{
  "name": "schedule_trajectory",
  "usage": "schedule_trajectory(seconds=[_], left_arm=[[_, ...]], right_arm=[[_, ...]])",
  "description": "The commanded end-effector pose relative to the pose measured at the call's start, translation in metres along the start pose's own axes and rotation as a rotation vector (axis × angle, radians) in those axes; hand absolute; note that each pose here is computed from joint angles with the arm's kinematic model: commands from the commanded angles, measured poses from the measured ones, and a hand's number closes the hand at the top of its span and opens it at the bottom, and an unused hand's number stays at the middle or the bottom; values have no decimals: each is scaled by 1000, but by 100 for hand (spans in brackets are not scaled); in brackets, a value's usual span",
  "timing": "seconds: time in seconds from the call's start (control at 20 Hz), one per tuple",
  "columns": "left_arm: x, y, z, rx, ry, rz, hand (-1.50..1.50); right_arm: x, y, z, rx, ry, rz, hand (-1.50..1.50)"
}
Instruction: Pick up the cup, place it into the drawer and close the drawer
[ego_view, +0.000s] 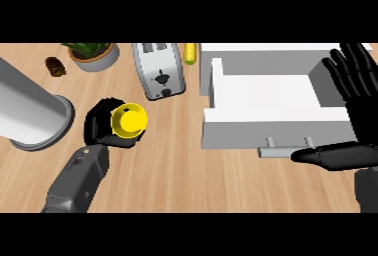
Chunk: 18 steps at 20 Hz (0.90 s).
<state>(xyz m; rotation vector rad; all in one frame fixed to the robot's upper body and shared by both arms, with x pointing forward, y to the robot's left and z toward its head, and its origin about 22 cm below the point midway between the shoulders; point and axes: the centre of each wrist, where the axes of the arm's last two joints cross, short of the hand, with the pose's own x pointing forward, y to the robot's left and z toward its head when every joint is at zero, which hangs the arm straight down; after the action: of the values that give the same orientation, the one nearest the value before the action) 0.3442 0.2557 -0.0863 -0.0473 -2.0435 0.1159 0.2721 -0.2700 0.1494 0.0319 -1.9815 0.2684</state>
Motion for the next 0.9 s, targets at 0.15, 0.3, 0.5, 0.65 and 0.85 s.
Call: schedule_trajectory(seconds=[0.15, 0.3, 0.5, 0.65, 0.85], left_arm=[[36, -63, -74, -179, -112, 89, 150], [64, -114, -110, -223, -122, 104, 150], [99, -148, -136, -261, -113, 99, 150], [130, -175, -162, -282, -95, 65, 150], [158, -204, -179, -280, -94, 23, 150]], right_arm=[[13, 7, -9, -5, -5, 18, -150], [-4, -5, 9, -20, 14, 20, -150], [-4, 7, 8, -25, 1, 0, -150], [-15, -8, 8, -6, -3, 18, -150], [-5, -3, 7, -15, -6, 35, -150]])
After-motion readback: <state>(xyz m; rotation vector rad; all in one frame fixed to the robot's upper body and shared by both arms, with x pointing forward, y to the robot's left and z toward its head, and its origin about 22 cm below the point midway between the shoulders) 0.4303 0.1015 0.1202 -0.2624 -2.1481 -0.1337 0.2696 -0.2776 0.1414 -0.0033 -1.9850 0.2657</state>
